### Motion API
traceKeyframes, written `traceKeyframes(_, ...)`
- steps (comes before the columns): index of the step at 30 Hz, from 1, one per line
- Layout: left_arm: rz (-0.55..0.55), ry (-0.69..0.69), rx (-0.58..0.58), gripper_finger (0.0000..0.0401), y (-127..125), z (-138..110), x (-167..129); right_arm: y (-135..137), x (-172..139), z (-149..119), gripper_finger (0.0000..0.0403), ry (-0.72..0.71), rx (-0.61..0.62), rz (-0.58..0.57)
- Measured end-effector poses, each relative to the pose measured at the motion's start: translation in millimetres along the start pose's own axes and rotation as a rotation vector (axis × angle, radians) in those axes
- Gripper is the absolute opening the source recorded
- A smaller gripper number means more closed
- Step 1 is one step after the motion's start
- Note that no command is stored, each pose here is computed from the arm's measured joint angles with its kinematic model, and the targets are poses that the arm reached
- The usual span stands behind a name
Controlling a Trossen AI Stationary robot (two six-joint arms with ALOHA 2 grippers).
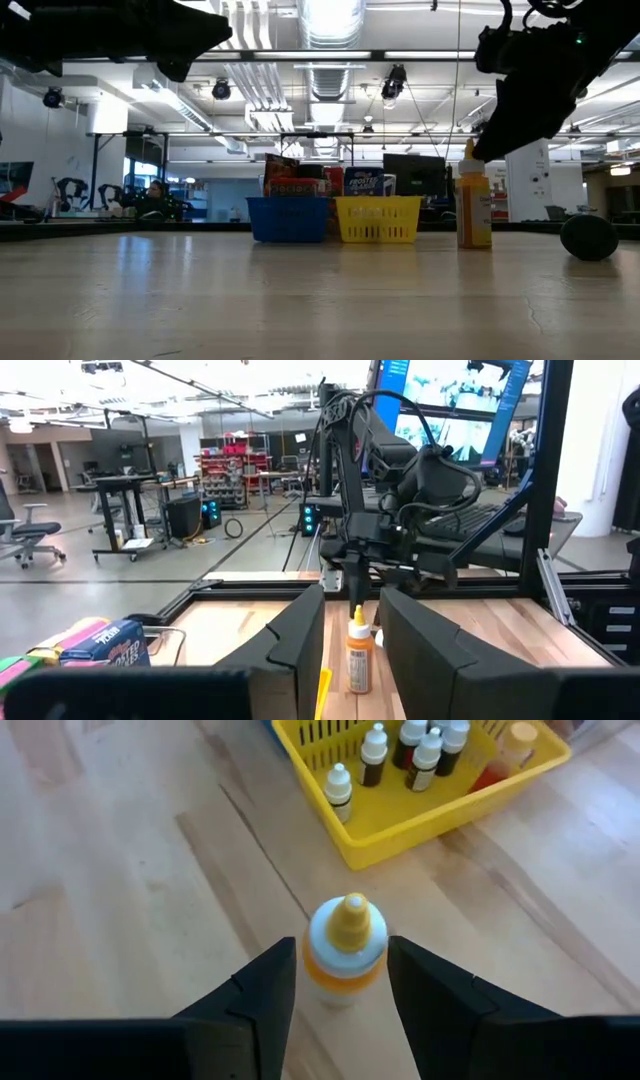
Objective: Pick & Place Kitchen Items
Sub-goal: Put the large yellow food coloring bottle into the yellow bin
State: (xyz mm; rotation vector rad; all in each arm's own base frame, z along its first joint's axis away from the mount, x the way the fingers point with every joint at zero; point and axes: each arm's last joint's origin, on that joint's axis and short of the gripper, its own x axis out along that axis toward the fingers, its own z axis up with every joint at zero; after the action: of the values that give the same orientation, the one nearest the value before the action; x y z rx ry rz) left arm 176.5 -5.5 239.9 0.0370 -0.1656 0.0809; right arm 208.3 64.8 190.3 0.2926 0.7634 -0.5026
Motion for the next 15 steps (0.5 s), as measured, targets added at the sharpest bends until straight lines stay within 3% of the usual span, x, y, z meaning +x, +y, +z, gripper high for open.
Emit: traceKeyframes(15, 0.001, 0.001, 0.0, 0.0108, 0.0, -0.1, 0.0, -3.1, 3.4, 5.8, 0.0132, -0.043, 0.008, -0.024)
